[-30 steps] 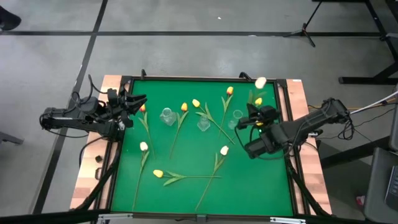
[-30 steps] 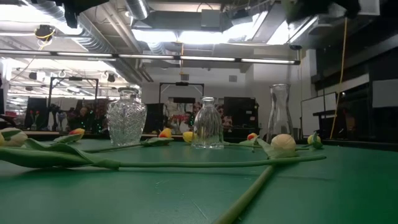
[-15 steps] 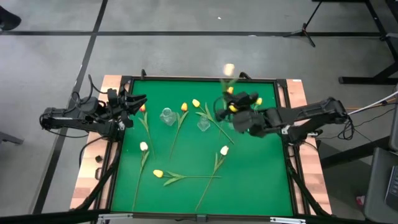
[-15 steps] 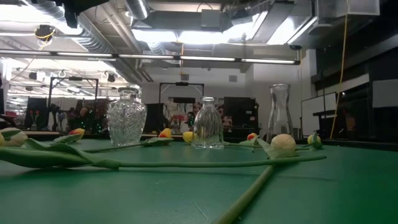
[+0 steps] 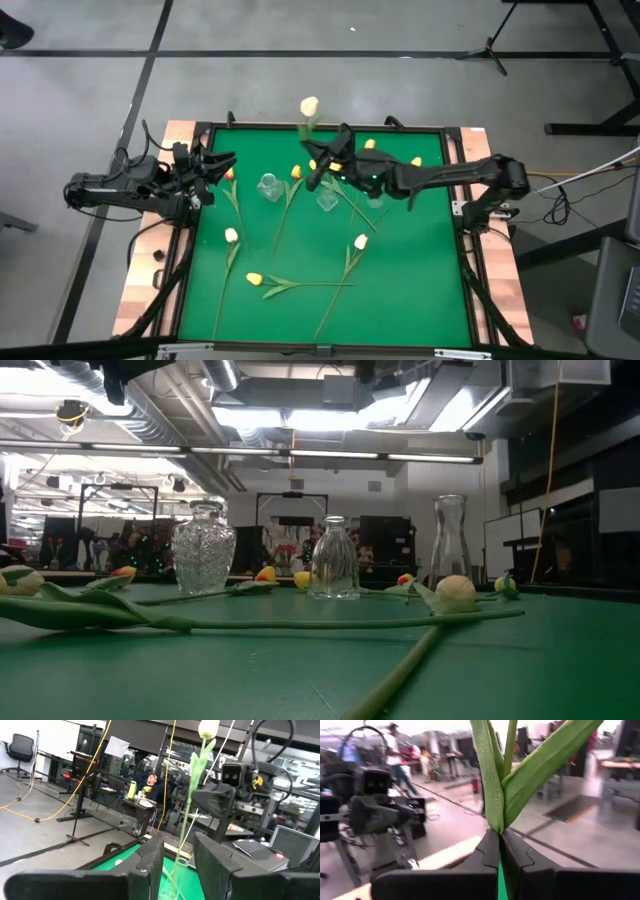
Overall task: Sort flowers into vase by color
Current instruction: Put the right light yellow flower into the left transparent vase
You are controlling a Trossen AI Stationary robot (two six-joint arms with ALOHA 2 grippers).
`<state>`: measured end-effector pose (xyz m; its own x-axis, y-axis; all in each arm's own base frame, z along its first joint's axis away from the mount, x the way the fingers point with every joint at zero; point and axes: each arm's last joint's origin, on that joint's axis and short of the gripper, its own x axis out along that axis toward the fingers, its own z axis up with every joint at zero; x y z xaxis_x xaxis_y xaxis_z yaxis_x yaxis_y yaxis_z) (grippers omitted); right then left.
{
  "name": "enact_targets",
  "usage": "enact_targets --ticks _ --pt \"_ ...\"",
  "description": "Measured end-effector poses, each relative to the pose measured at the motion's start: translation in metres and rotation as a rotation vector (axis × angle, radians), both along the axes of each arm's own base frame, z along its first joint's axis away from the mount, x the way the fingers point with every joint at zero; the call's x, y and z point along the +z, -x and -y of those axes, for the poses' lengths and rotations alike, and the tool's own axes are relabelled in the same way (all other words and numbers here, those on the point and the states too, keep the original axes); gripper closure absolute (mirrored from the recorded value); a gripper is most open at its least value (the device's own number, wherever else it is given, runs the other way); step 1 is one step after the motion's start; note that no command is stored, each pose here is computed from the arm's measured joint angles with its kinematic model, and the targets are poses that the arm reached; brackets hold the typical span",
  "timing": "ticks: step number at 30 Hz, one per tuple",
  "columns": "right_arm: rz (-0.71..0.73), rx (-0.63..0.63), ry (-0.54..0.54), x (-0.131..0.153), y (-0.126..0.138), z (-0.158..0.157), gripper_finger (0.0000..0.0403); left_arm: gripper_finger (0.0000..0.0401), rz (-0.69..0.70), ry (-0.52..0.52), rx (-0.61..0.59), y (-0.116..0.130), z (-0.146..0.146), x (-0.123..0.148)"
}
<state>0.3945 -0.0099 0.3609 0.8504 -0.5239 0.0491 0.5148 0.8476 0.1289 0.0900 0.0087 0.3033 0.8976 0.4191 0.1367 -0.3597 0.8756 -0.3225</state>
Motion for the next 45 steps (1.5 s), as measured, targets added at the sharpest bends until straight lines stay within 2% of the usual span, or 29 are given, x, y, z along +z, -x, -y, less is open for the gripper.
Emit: enact_targets --ticks 6,13,25,34,45 --pt "0.118 0.062 0.036 -0.019 -0.024 0.016 0.0402 0.0299 -0.001 -0.003 0.001 0.000 0.000 0.000" --pt "0.179 0.149 0.058 -0.037 -0.040 0.021 0.0402 0.0299 -0.003 -0.006 0.001 0.000 0.000 0.000" --pt "0.147 0.130 0.157 -0.063 -0.055 0.024 0.0402 0.0299 -0.003 -0.006 0.001 0.000 0.000 0.000" --pt "0.105 0.111 0.149 -0.088 -0.064 0.043 0.0402 0.0299 -0.003 -0.006 0.001 0.000 0.000 0.000" --pt "0.081 0.210 0.115 -0.102 -0.070 0.047 0.0384 0.0299 -0.003 -0.006 0.001 0.000 0.000 0.000"
